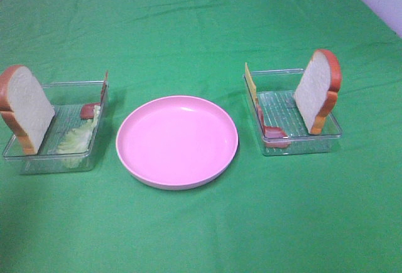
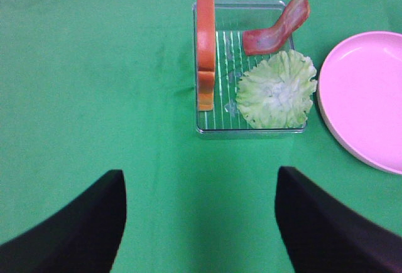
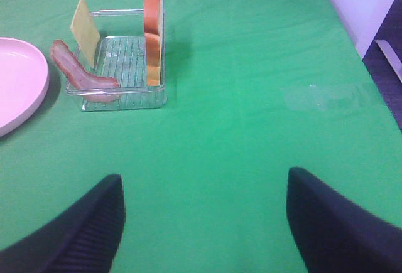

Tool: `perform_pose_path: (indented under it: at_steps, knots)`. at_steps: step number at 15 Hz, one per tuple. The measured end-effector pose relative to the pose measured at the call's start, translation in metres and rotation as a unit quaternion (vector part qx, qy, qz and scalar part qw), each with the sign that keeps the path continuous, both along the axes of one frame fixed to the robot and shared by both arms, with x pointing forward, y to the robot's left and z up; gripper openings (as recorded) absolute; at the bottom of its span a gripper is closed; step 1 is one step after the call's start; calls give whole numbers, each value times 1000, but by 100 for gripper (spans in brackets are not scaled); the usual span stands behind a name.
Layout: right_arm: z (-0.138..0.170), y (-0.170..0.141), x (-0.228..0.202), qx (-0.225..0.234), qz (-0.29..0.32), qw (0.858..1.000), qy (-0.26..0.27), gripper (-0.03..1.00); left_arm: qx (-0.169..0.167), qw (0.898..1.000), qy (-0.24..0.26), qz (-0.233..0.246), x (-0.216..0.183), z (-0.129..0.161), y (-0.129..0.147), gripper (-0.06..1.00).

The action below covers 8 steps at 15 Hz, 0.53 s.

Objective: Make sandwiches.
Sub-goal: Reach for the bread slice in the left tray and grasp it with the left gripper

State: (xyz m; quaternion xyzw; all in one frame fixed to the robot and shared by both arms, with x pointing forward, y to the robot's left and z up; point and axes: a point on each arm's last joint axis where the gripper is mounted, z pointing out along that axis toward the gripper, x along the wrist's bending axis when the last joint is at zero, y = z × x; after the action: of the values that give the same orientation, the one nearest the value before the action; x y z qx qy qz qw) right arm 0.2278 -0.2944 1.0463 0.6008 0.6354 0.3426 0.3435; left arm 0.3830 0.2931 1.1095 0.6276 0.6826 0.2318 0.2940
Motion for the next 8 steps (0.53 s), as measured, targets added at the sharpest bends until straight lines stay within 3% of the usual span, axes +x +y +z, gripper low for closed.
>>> perform_pose_path:
  at_steps: [1,3,8]
  knots:
    - [0,0,0,0,0,1000,0,69,-8,998,63,-1,42,0,-3,64]
    - [0,0,0,0,0,1000,0,69,-8,993,116,-2,80,-4,-6,64]
    - [0,0,0,0,0,1000,0,69,-6,981,193,-3,159,-25,-9,64]
